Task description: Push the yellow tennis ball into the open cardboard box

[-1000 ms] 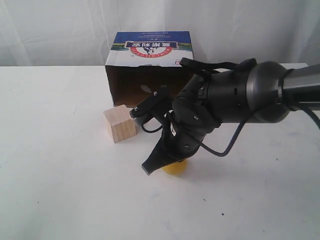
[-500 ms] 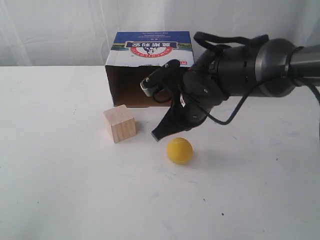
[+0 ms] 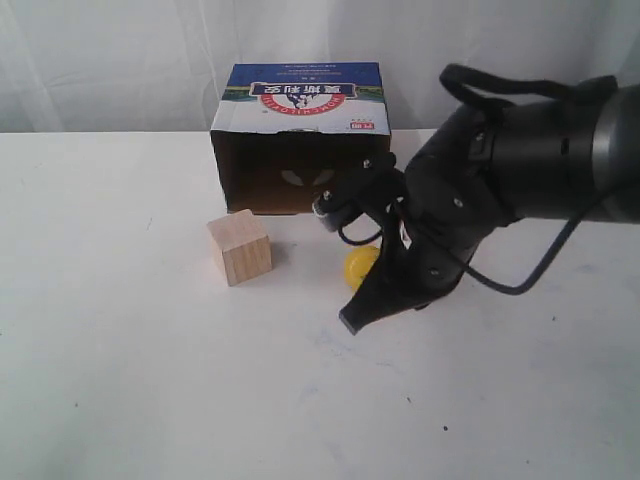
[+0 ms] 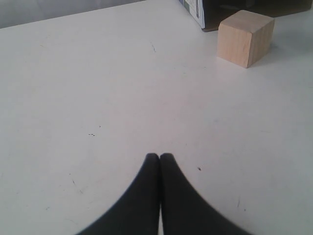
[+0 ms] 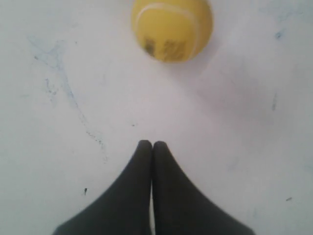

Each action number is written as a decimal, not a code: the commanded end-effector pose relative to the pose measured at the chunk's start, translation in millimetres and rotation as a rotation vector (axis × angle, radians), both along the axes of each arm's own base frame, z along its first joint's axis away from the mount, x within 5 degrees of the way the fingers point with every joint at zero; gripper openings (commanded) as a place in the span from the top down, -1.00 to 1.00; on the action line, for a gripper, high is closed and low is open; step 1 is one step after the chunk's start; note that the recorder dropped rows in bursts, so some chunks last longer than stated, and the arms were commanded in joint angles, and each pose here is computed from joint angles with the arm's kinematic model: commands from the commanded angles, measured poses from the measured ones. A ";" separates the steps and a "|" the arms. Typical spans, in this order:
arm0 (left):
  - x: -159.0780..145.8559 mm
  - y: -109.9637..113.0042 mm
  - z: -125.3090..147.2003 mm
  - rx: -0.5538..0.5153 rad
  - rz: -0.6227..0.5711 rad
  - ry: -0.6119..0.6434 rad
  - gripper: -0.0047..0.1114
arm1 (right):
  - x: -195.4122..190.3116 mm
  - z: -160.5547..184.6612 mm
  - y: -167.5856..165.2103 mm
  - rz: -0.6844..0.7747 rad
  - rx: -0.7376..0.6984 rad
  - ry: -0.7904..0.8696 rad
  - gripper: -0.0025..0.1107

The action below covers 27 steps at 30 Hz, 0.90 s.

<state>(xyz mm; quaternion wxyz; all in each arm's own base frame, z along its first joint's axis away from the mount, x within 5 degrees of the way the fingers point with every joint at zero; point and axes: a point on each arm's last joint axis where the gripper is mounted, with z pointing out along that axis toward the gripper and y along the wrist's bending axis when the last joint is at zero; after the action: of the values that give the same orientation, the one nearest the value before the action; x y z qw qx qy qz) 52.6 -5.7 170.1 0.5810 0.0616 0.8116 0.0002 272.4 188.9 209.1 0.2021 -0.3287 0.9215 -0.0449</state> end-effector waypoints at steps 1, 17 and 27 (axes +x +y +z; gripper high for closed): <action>-0.1 0.0 -0.8 -0.011 0.005 -0.002 0.92 | 13.8 -27.9 -2.2 0.063 0.025 -0.048 0.96; -0.1 0.0 -0.8 -0.011 0.005 -0.002 0.92 | 46.8 75.1 2.0 0.005 0.140 -0.325 0.96; -0.1 0.0 -0.8 -0.011 0.005 -0.002 0.92 | -24.1 35.6 -29.9 -0.010 0.374 -0.326 0.96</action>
<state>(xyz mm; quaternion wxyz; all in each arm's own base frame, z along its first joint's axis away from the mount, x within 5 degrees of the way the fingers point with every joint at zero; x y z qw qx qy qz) 52.6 -5.7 170.1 0.5810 0.0616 0.8116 0.0002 259.2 162.0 240.8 0.3798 -0.2759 0.8817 0.0468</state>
